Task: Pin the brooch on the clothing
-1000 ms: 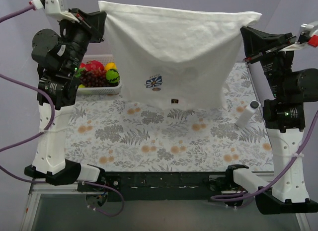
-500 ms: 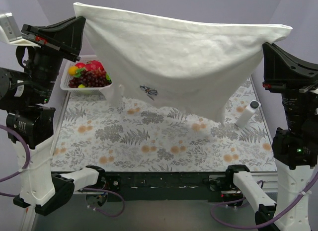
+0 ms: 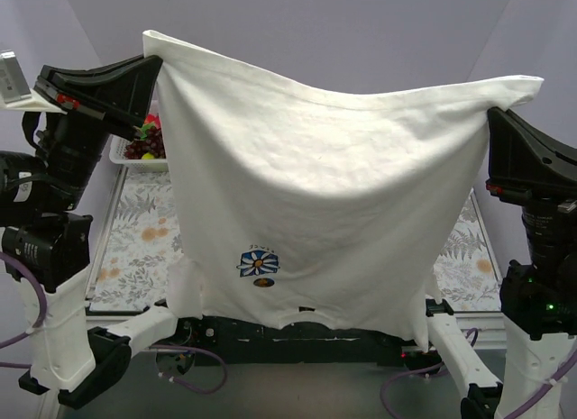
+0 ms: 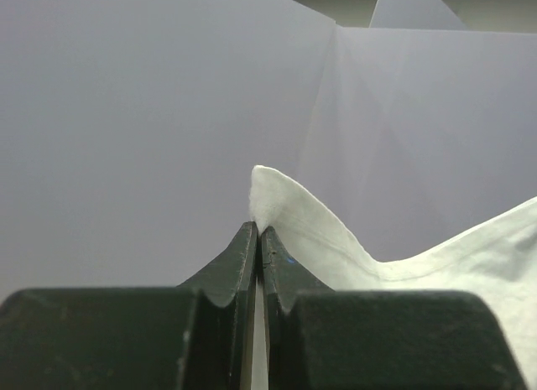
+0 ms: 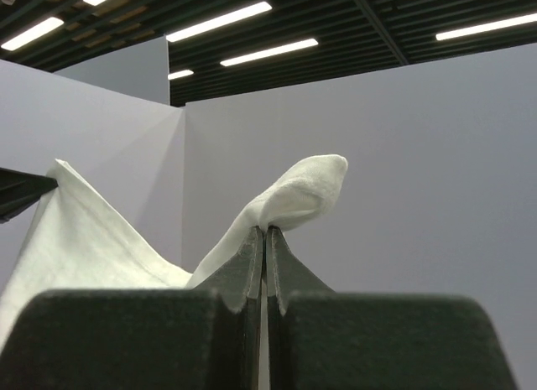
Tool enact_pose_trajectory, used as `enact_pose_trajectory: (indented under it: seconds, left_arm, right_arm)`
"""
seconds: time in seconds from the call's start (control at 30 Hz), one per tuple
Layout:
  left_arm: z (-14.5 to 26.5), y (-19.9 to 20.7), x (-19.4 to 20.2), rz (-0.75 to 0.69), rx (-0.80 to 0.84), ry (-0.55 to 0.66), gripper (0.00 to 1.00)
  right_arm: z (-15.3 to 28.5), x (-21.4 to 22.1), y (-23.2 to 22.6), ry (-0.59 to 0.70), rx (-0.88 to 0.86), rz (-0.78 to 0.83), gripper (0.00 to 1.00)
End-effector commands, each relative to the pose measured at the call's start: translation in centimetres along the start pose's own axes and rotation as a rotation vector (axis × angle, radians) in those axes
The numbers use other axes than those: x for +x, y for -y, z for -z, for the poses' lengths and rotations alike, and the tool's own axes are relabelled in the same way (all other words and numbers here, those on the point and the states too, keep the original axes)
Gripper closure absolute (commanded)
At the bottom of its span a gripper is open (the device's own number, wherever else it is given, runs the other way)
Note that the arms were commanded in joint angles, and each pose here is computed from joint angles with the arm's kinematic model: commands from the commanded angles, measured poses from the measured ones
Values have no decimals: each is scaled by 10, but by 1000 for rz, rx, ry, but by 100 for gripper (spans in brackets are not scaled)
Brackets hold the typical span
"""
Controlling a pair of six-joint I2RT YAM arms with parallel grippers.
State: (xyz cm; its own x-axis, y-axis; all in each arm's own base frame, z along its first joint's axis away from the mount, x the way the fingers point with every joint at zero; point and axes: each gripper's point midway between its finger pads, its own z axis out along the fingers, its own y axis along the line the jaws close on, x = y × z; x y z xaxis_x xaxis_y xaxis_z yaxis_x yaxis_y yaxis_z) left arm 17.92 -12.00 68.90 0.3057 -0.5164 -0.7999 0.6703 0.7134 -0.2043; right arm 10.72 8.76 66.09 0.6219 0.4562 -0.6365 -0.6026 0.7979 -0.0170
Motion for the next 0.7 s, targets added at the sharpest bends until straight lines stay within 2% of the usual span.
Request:
enact_pose_trajectory:
  seconds: [0.0, 0.03, 0.23, 0.33, 0.47, 0.67]
  left_arm:
    - [-13, -29, 42, 15, -72, -83, 100]
    - [-15, -40, 59, 17, -99, -114, 100]
    - [-33, -76, 97, 2, -188, -176, 100]
    - [-42, -82, 97, -10, -204, -171, 100]
    - [-46, -75, 76, -26, -193, -122, 100]
    - [-37, -60, 43, -45, -173, -53, 100]
  right_arm:
    - [-1, 41, 27, -66, 69, -22, 99]
    - [-1, 52, 31, -92, 77, -34, 99]
    - [-10, 102, 58, -184, 124, -78, 99]
    - [-22, 113, 65, -215, 124, -97, 99]
    - [-35, 89, 56, -180, 91, -88, 99]
    - [-27, 49, 37, -76, 60, -51, 99]
